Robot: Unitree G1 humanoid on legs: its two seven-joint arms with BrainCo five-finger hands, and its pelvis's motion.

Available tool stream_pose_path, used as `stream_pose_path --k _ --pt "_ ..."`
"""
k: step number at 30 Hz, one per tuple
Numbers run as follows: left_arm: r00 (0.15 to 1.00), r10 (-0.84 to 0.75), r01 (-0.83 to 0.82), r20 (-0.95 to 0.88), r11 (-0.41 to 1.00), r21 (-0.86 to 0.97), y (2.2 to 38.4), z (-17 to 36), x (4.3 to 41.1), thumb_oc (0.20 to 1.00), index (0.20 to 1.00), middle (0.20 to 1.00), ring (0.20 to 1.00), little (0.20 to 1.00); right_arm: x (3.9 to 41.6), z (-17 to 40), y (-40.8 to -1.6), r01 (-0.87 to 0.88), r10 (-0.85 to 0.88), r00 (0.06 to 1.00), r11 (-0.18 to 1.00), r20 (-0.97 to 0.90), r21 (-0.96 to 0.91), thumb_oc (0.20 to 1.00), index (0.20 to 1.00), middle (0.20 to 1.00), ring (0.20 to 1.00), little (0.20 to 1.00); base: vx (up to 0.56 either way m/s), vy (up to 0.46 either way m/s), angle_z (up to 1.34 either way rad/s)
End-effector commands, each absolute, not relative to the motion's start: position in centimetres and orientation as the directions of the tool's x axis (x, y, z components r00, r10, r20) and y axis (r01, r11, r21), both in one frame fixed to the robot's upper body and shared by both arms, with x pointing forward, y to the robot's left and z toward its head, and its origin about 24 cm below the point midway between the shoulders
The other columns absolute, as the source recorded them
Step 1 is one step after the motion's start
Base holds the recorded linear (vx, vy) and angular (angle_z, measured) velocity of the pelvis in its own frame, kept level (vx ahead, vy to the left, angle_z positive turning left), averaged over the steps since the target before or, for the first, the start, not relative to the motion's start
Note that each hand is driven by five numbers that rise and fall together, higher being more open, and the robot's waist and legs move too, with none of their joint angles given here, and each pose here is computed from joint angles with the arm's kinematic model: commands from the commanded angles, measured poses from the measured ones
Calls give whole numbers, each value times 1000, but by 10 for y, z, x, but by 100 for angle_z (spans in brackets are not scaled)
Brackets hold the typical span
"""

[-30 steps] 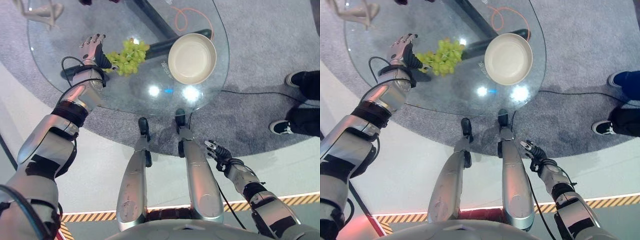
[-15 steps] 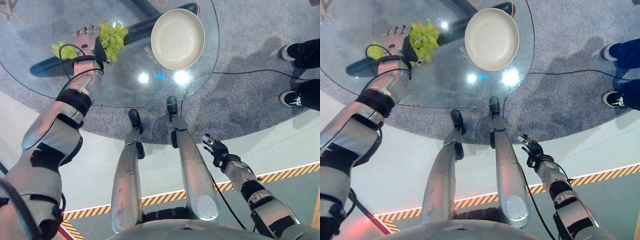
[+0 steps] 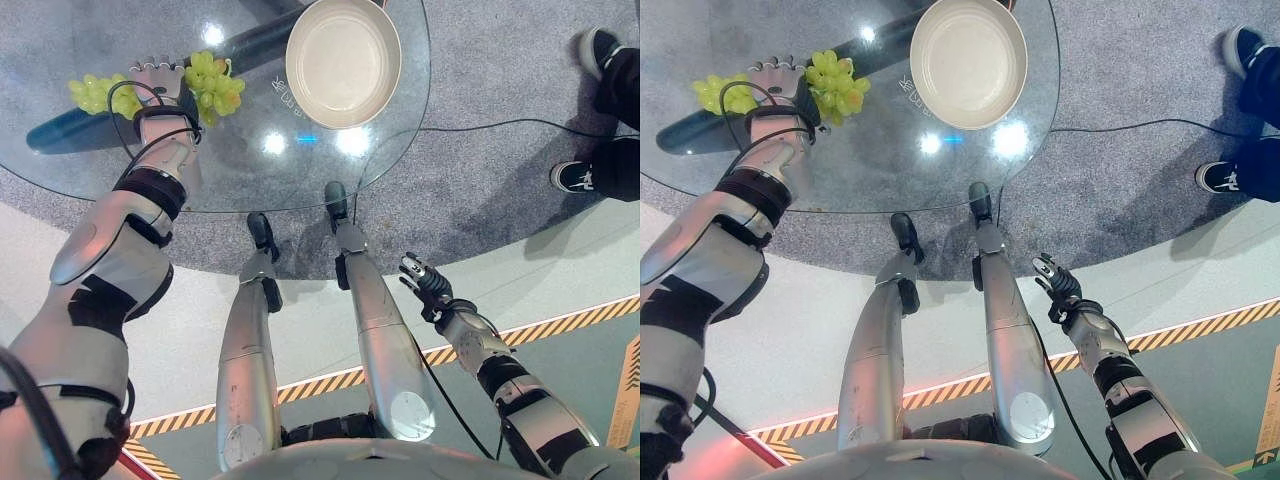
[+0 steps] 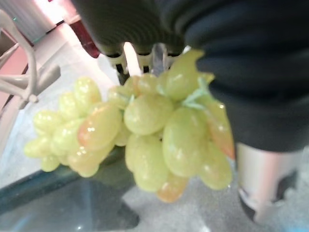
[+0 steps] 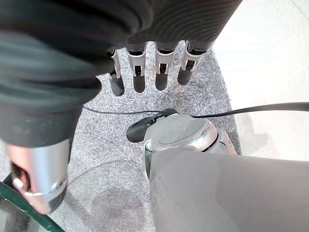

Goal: Pick up fruits into the plate

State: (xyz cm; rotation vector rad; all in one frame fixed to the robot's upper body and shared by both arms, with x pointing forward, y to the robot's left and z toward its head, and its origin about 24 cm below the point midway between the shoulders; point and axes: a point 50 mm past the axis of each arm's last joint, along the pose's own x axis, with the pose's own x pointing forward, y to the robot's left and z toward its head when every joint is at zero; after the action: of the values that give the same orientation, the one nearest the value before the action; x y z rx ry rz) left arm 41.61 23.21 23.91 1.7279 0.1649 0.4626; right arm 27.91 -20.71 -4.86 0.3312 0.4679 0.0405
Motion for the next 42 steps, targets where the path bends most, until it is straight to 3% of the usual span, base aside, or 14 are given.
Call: stream_pose_path --k 1,11,25,34,38,42 --pt "880 458 -20 125 -226 974 257 209 409 200 200 200 200 200 270 -54 -204 41 125 894 933 -429 358 1000 1000 1000 1000 1000 0 0 0" --pt "892 440 -21 103 -186 982 257 197 408 200 200 200 200 200 274 -50 -202 44 121 902 930 -414 365 1000 1000 1000 1000 1000 -1 2 0" --pt "923 369 -134 108 47 990 252 189 407 200 200 200 200 200 277 -44 -203 59 87 923 931 -375 361 1000 1000 1000 1000 1000 -20 21 2" --pt "975 135 -212 176 344 915 221 208 406 200 200 200 200 200 282 -22 -198 10 91 971 909 -223 417 1000 1000 1000 1000 1000 16 -15 7" --pt "984 -36 -135 172 471 872 212 202 387 200 200 200 200 200 278 -3 -189 -64 115 988 911 -103 408 1000 1000 1000 1000 1000 67 -21 9" --pt "973 -163 -33 161 598 801 211 202 371 200 200 200 200 200 278 20 -185 -178 186 983 950 -6 255 1000 1000 1000 1000 1000 94 -16 14"
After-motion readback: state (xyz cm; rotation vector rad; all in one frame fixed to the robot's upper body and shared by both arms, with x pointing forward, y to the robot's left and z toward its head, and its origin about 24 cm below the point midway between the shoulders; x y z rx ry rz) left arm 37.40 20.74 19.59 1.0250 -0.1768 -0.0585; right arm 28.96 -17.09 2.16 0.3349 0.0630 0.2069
